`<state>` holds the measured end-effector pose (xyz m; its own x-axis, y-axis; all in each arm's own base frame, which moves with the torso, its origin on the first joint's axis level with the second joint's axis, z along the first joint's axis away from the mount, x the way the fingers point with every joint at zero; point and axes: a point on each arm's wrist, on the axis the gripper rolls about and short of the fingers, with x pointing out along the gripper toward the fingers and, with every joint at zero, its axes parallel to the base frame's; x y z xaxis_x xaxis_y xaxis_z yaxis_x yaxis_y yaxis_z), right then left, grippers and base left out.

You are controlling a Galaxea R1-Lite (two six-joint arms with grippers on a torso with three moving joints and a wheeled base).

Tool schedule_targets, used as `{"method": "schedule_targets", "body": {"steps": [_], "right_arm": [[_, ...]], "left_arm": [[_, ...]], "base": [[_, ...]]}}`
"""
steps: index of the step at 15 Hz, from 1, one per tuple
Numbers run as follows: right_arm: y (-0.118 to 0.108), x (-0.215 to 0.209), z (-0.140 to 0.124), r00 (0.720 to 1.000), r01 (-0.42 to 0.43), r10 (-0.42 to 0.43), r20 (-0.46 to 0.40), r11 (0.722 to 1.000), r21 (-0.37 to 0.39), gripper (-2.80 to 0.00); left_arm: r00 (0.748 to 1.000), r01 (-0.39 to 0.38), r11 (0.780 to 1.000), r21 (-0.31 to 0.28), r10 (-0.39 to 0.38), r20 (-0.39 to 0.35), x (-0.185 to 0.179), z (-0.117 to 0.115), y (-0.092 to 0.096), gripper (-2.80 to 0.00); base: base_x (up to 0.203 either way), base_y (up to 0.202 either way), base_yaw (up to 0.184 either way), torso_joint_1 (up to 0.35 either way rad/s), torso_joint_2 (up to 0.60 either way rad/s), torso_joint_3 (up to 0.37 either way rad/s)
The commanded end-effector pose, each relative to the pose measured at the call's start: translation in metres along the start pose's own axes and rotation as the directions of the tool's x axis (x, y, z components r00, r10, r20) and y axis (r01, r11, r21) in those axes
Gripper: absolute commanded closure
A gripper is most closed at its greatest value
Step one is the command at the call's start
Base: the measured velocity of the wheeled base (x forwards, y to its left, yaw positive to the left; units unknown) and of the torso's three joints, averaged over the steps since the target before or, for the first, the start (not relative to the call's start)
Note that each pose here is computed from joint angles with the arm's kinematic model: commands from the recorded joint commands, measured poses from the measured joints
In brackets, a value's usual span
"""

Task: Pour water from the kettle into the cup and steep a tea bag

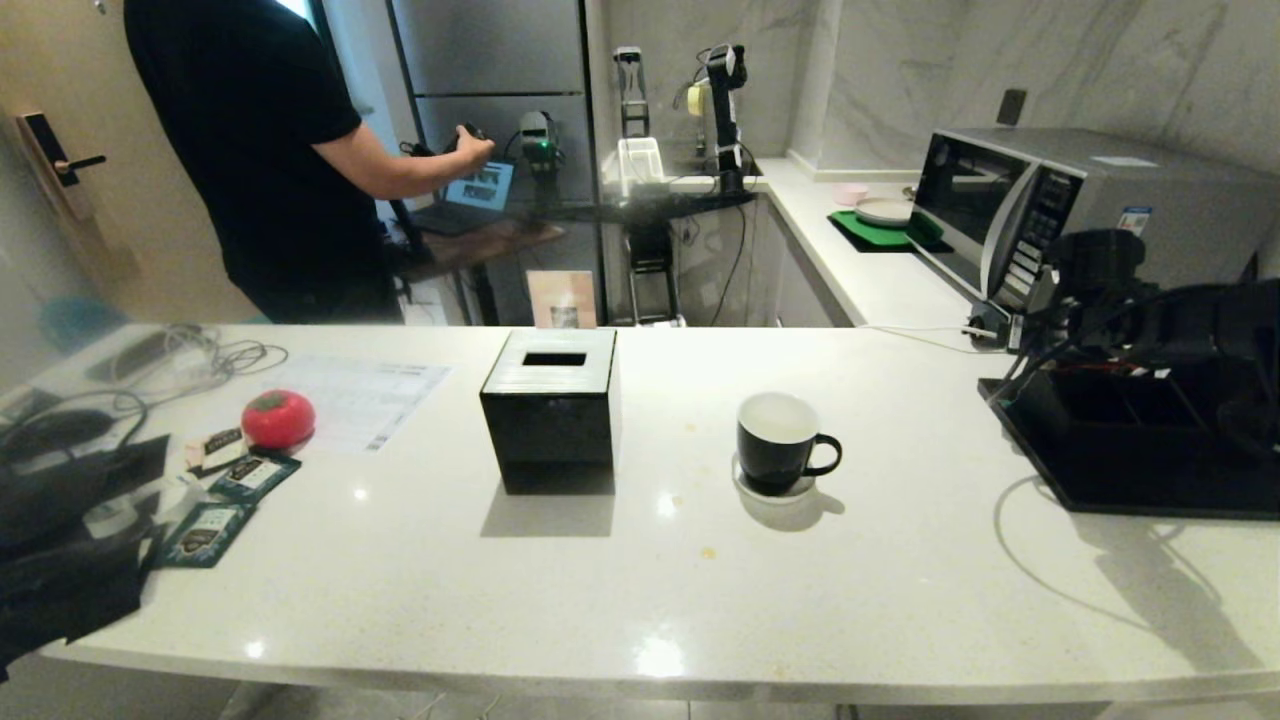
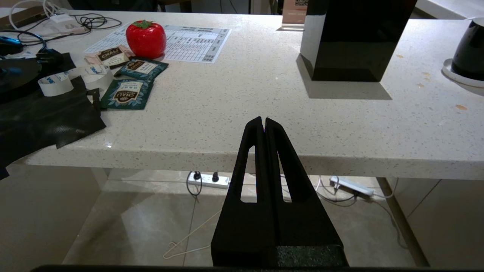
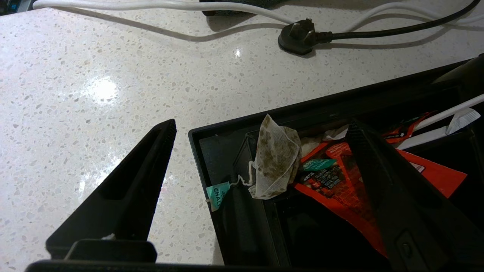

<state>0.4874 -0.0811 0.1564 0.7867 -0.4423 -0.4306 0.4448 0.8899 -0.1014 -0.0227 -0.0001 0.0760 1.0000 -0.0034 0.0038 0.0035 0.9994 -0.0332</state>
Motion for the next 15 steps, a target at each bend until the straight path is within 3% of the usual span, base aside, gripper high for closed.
{"method": "schedule_targets", "body": {"steps": [1,13,14,15], "right_arm": [[-0.0005,0.001,-0.0012,1.0,0.003,-0.003,-0.004,1.0,0.0,-2.8],[-0.0009,0.0027,-0.0043,1.0,0.005,-0.005,-0.015,1.0,-0.004,-2.8],[-0.0009,0.0027,-0.0043,1.0,0.005,-0.005,-0.016,1.0,-0.004,0.0],[-0.0009,0.0027,-0.0043,1.0,0.005,-0.005,-0.015,1.0,-0.004,0.0]], "left_arm": [[1.0,0.0,1.0,-0.002,0.0,-0.001,0.0001,0.0,0.0,0.0],[1.0,0.0,1.0,-0.001,0.0,0.001,0.0001,0.0001,0.0,0.0],[1.0,0.0,1.0,-0.001,0.0,-0.001,0.0001,0.0,0.0,0.0],[1.0,0.0,1.0,-0.002,0.0,-0.001,0.0001,0.0,0.0,0.0]], "base": [[0.0,0.0,0.0,0.0,0.0,0.0],[0.0,0.0,0.0,0.0,0.0,0.0],[0.0,0.0,0.0,0.0,0.0,0.0],[0.0,0.0,0.0,0.0,0.0,0.0]]}}
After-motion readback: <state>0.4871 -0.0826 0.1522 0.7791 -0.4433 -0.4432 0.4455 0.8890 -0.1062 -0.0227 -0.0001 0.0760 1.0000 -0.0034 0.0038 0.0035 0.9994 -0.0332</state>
